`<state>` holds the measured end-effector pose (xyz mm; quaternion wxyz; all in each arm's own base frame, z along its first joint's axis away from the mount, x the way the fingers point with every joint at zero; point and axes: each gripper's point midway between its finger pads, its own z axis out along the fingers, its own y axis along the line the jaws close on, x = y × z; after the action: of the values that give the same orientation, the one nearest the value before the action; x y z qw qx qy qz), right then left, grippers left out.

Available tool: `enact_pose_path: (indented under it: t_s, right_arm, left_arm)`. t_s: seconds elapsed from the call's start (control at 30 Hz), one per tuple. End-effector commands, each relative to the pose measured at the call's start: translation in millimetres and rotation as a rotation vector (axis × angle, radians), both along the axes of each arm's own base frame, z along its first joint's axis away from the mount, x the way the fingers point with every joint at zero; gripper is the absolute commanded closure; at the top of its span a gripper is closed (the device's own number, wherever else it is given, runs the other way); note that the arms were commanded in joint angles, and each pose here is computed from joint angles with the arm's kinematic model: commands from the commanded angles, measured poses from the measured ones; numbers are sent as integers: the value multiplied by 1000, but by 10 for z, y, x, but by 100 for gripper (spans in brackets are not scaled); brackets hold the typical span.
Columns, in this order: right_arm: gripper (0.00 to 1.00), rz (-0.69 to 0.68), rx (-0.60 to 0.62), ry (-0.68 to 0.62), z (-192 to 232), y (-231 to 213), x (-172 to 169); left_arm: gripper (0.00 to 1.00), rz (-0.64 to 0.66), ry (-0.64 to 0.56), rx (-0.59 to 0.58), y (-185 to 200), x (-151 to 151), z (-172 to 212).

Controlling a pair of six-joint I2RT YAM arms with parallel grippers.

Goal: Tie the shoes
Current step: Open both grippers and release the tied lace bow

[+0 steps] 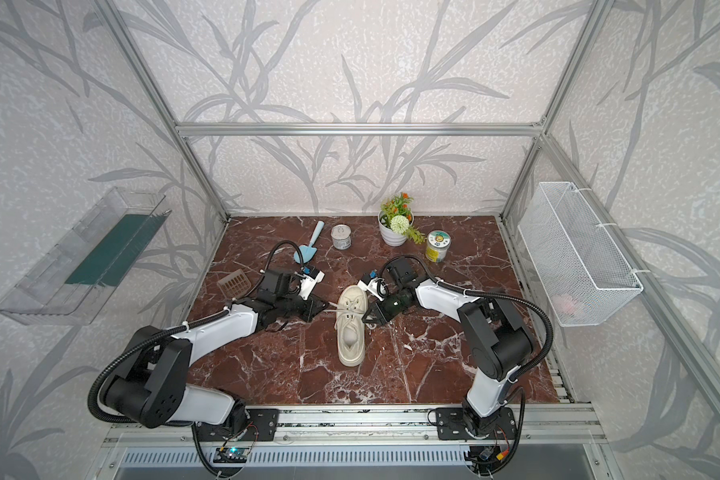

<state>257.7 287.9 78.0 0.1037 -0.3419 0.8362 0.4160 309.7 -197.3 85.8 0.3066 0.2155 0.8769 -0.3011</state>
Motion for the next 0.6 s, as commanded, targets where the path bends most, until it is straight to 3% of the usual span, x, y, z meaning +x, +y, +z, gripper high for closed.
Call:
enact_pose_path:
  t_s: [0.0, 0.03, 0.1, 0.17, 0.3, 0.43, 0.5, 0.57]
  right_arm:
    - [100, 10, 2, 68, 29, -66, -157]
    - [90, 16, 19, 58, 82, -16, -153]
    - [73, 14, 13, 44, 112, 25, -135]
    - [60, -2, 9, 9, 199, 3, -95]
    - [41, -22, -17, 2, 218, -79, -84]
    - [28, -61, -29, -15, 278, -232, -73]
    - [20, -93, -41, -39, 316, -344, -41]
    - [9, -133, -52, -73, 371, -456, 15]
  left_arm:
    - [100, 23, -38, 9, 105, 122, -10]
    - [95, 5, -34, -3, 75, 109, -4]
    - [69, -2, -23, -24, 41, 113, 17]
    - [54, 4, -34, -39, 30, 130, 71]
    - [32, 40, -99, -69, 41, 199, 231]
    - [17, 98, -140, -62, 130, 246, 344]
    - [1, 131, -169, -78, 175, 260, 422]
    - [1, 177, -202, -89, 241, 276, 493]
